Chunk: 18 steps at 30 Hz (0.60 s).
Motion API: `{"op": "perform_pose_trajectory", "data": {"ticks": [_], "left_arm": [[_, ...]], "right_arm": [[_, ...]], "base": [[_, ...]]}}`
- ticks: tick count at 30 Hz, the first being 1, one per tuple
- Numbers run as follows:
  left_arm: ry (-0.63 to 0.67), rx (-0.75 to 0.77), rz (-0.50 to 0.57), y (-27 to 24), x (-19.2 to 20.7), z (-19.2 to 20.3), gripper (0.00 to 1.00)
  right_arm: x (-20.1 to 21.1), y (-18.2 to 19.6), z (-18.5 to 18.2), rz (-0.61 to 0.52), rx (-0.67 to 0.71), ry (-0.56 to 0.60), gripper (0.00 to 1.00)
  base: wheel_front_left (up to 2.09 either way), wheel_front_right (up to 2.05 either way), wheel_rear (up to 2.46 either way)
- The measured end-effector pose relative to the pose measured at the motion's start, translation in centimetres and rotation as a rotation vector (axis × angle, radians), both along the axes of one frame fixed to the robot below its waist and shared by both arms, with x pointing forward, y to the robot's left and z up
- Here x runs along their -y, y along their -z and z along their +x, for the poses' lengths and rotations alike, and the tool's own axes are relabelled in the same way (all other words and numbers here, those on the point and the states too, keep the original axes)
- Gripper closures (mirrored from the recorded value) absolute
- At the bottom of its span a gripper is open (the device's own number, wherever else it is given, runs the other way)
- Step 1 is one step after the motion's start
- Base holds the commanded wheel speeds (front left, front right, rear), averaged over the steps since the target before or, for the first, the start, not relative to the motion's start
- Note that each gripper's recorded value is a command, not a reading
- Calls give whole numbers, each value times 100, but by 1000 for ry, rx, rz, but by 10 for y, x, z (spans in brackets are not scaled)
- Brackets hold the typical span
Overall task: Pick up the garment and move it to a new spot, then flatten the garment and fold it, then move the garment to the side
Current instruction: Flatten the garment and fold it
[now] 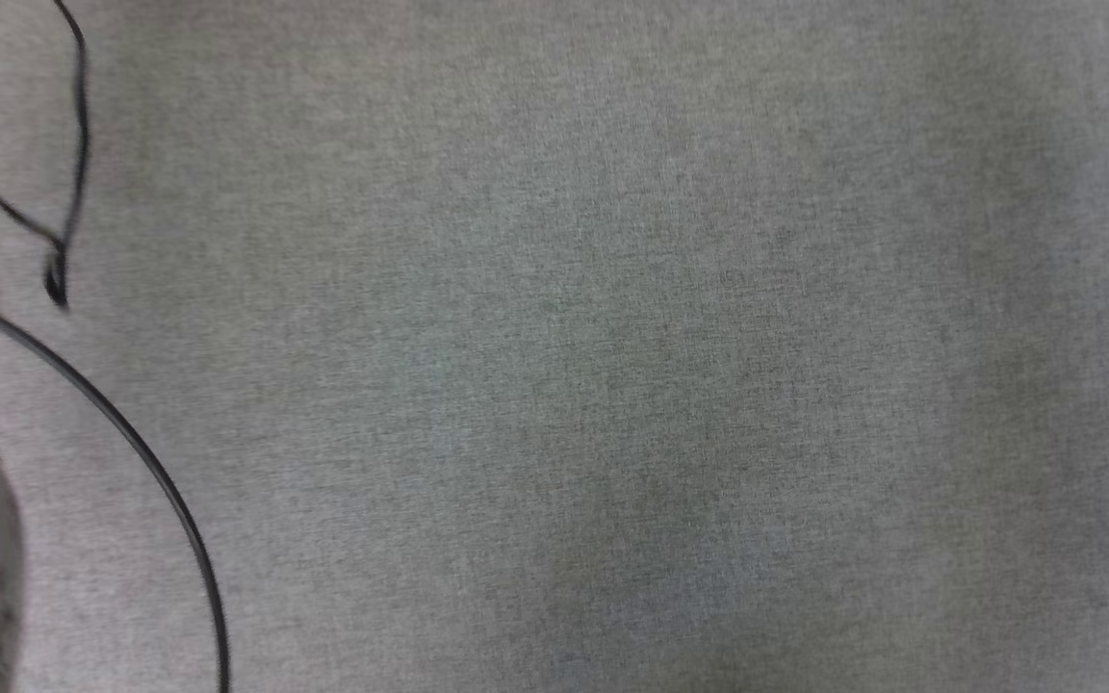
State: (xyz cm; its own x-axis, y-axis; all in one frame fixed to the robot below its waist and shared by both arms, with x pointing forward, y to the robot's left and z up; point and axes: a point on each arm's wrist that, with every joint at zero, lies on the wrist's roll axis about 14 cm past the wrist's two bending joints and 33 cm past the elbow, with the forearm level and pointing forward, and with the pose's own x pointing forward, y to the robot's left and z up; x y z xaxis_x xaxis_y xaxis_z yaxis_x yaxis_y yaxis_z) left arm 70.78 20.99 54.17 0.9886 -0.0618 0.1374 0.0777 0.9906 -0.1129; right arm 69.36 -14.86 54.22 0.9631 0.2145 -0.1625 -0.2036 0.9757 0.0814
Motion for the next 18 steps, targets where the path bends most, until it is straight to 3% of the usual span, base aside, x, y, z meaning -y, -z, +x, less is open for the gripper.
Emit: {"op": "perform_pose_trajectory", "data": {"ticks": [7, 10, 11, 18], "left_arm": [[-38, -81, -97, 44, -11, -63, 100], [-84, -123, -137, 64, -22, -104, 100], [-101, -139, -147, 71, -23, -141, 100], [-125, -180, -135, 82, -26, -224, 100]], "right_arm": [[4, 82, -68, 49, -194, -13, 100], [7, 100, -101, 65, -237, -14, 100], [13, 111, -134, 78, -261, -4, 100], [32, 114, -201, 113, -275, 33, 100]], "base": [[0, 0, 0], [0, 0, 0], [0, 0, 0], [0, 0, 0]]}}
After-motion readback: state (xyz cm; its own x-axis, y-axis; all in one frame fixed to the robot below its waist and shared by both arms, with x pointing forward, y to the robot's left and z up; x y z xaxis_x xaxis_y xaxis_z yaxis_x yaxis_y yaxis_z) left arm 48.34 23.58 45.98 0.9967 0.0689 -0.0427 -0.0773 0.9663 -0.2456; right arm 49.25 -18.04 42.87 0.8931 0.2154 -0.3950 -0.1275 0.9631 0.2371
